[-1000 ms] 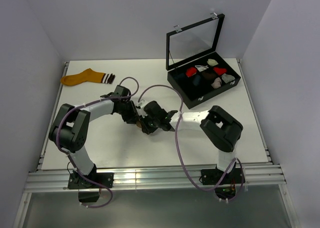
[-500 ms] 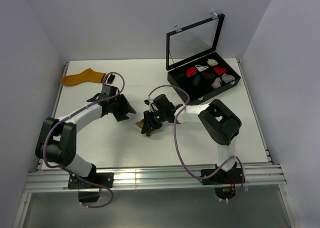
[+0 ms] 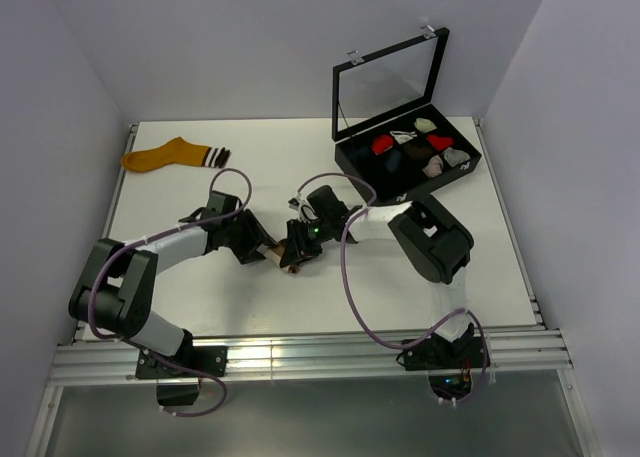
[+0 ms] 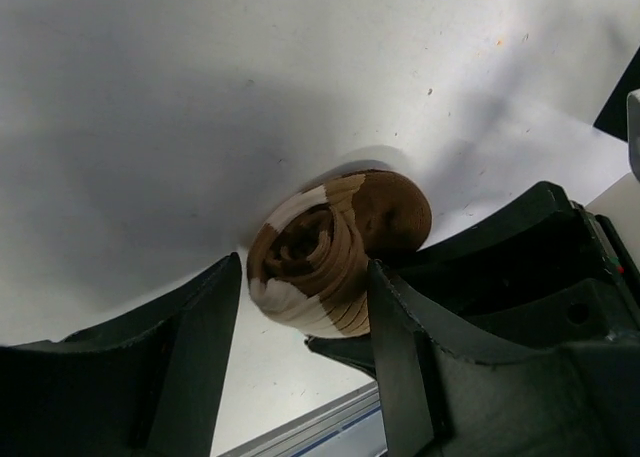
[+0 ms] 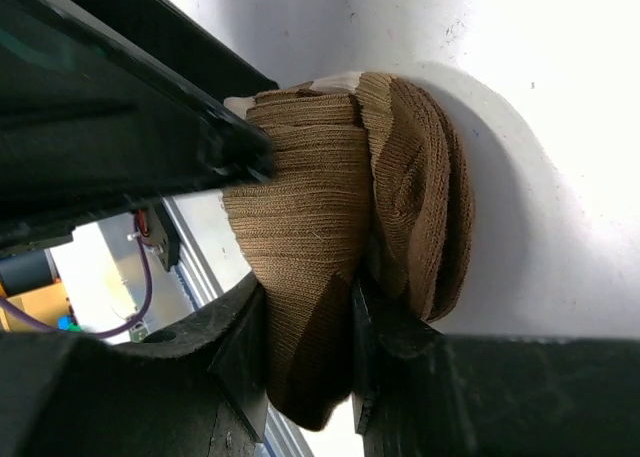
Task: Roll the socks
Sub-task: Roll the sock at the center of the board.
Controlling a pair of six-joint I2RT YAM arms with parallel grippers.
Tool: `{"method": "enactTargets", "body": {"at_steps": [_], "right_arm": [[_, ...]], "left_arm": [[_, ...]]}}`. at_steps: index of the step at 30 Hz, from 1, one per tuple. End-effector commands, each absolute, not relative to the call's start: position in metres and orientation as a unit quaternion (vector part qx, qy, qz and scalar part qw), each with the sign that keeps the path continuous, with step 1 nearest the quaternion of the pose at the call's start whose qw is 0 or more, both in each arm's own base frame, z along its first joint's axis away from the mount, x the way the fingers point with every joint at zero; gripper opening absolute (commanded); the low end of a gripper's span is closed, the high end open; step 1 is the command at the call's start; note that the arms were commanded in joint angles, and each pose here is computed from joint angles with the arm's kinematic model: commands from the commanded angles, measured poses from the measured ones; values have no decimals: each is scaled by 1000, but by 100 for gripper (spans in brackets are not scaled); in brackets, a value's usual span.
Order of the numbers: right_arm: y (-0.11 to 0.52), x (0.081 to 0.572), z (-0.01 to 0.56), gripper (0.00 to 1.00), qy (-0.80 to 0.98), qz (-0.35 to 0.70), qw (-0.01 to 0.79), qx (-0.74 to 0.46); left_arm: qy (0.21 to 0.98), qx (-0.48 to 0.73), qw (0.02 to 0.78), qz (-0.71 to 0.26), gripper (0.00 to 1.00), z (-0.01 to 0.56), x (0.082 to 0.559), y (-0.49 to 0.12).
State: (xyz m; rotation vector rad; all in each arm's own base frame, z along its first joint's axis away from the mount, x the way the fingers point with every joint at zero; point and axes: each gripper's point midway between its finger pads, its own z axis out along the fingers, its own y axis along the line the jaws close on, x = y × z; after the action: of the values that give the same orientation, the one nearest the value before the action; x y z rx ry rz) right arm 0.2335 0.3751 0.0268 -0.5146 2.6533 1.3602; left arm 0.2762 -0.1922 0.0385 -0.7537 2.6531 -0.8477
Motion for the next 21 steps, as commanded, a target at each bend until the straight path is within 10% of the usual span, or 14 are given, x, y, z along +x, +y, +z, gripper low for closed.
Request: {"method": "enactTargets", "body": {"at_steps": [1, 10, 21], "right_arm": [[369, 231, 7, 4, 892, 424, 36, -153], [371, 239, 17, 30, 889, 424, 62, -163], [336, 276, 76, 57, 889, 293, 284, -208]], "left_arm": [[905, -253, 130, -317, 58, 41, 282, -206], [916, -260, 88, -294, 41, 8, 270, -207], [933, -230, 67, -269, 28, 4, 273, -208]]}}
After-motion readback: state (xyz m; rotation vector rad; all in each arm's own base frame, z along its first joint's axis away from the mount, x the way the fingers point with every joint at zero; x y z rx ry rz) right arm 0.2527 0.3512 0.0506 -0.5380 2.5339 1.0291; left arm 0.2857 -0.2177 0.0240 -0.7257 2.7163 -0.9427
